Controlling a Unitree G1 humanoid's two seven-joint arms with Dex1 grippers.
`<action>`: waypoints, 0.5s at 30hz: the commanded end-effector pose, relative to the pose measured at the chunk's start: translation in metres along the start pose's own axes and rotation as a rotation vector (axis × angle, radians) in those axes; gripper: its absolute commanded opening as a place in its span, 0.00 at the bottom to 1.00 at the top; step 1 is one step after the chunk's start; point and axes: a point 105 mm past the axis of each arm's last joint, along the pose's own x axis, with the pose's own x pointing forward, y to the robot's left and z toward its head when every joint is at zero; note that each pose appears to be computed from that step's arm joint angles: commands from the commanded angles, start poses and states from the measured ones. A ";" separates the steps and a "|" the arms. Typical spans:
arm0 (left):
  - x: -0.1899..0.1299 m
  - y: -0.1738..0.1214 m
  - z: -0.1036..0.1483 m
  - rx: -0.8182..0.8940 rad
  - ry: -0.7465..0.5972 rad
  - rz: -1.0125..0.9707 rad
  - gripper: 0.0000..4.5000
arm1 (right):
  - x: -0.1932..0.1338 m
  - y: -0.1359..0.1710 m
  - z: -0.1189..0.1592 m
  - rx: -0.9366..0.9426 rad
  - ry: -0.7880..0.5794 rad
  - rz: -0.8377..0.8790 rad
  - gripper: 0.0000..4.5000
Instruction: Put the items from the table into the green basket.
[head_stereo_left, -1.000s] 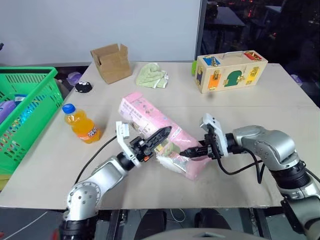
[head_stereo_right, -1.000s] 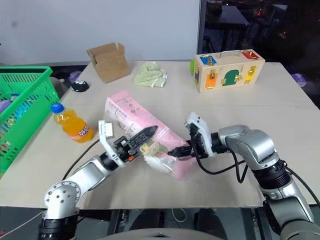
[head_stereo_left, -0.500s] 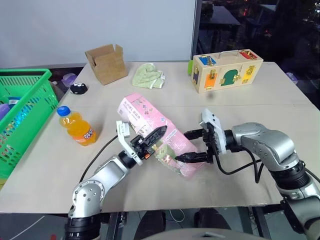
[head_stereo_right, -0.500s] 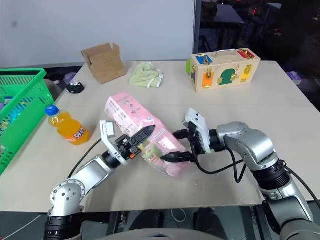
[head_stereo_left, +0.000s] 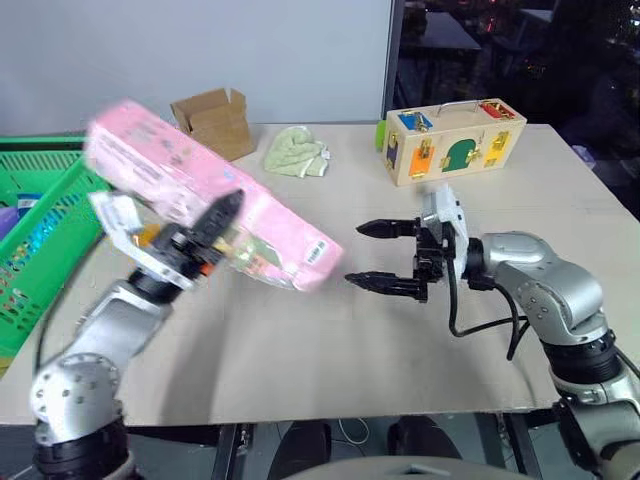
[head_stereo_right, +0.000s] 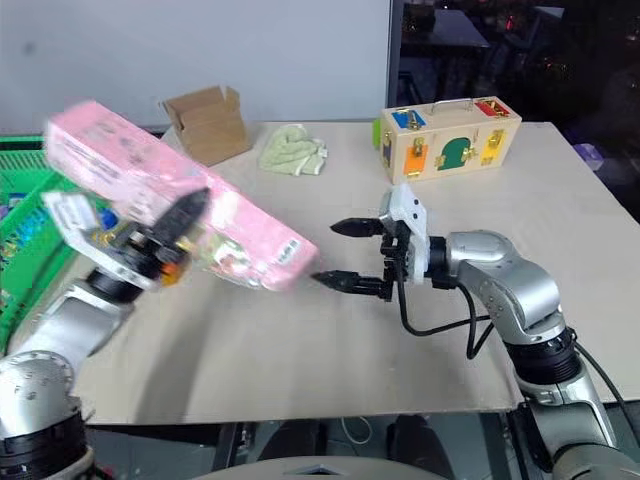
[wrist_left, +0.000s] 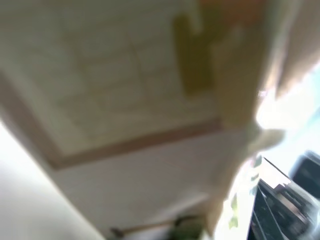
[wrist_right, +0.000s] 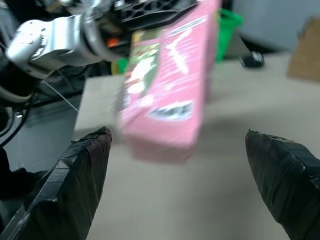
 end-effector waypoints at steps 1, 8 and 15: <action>-0.004 -0.010 0.060 0.165 -0.192 0.083 0.07 | 0.013 0.002 0.027 -0.143 -0.094 0.051 1.00; -0.039 0.003 0.129 0.523 -0.306 0.364 0.07 | 0.041 0.003 0.053 -0.213 -0.240 0.104 1.00; -0.068 0.020 0.195 0.913 -0.326 0.579 0.07 | 0.062 0.006 0.059 -0.269 -0.278 0.120 1.00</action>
